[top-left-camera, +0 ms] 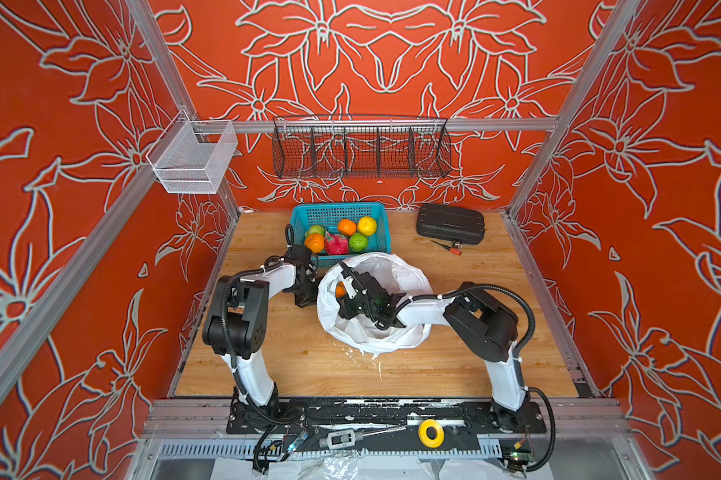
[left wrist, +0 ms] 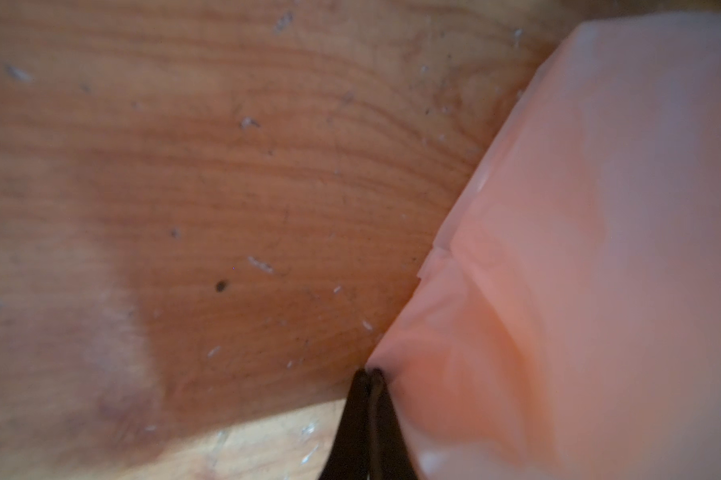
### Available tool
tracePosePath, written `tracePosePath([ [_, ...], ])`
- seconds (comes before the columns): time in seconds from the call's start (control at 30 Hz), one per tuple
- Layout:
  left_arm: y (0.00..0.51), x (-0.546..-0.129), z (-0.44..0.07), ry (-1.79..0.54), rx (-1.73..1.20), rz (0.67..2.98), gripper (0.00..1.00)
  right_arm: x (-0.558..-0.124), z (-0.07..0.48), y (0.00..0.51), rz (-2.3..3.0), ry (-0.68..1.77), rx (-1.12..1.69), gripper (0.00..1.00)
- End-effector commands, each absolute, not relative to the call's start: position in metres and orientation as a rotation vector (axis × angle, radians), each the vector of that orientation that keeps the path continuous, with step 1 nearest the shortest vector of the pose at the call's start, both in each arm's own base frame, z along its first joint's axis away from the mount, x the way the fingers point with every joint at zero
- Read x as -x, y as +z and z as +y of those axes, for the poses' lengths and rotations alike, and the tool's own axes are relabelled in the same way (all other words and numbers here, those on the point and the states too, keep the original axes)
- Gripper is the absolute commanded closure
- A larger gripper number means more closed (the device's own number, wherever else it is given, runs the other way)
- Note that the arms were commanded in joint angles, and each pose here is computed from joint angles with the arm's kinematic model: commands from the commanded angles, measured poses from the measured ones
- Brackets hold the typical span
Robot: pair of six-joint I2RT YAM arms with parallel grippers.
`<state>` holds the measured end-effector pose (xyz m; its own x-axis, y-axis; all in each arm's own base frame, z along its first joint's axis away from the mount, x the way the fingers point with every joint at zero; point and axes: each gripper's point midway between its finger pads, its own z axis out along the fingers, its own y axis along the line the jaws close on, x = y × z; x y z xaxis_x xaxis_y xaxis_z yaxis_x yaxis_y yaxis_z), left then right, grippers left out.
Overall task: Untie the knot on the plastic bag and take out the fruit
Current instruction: 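Close the right gripper on an orange and lift it out of the bag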
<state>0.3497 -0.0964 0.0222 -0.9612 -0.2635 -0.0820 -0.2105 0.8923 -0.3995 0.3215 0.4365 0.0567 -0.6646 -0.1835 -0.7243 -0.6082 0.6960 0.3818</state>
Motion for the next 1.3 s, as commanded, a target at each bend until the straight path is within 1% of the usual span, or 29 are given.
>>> tracePosePath([
  [0.0,0.019,-0.344,-0.092,-0.533,0.374,2.958,1.0,-0.321,0.425,0.077,2.196,0.808,0.552,0.56],
  [0.17,0.02,-0.345,-0.087,-0.516,0.391,2.957,1.0,-0.314,0.4,0.085,2.193,0.758,0.535,0.59],
  [0.6,0.023,-0.348,-0.084,-0.495,0.394,2.952,1.0,-0.289,0.35,0.091,2.226,0.703,0.507,0.59],
  [0.83,0.026,-0.35,-0.083,-0.497,0.394,2.937,1.0,-0.278,0.322,0.093,2.259,0.632,0.478,0.59],
  [1.07,0.029,-0.351,-0.08,-0.473,0.379,2.922,1.0,-0.269,0.298,0.12,2.253,0.654,0.381,0.59],
  [1.2,0.034,-0.353,-0.08,-0.471,0.365,2.908,1.0,-0.268,0.287,0.145,2.227,0.7,0.307,0.59],
  [1.27,0.04,-0.355,-0.081,-0.483,0.354,2.889,0.91,-0.267,0.283,0.163,2.194,0.734,0.274,0.59],
])
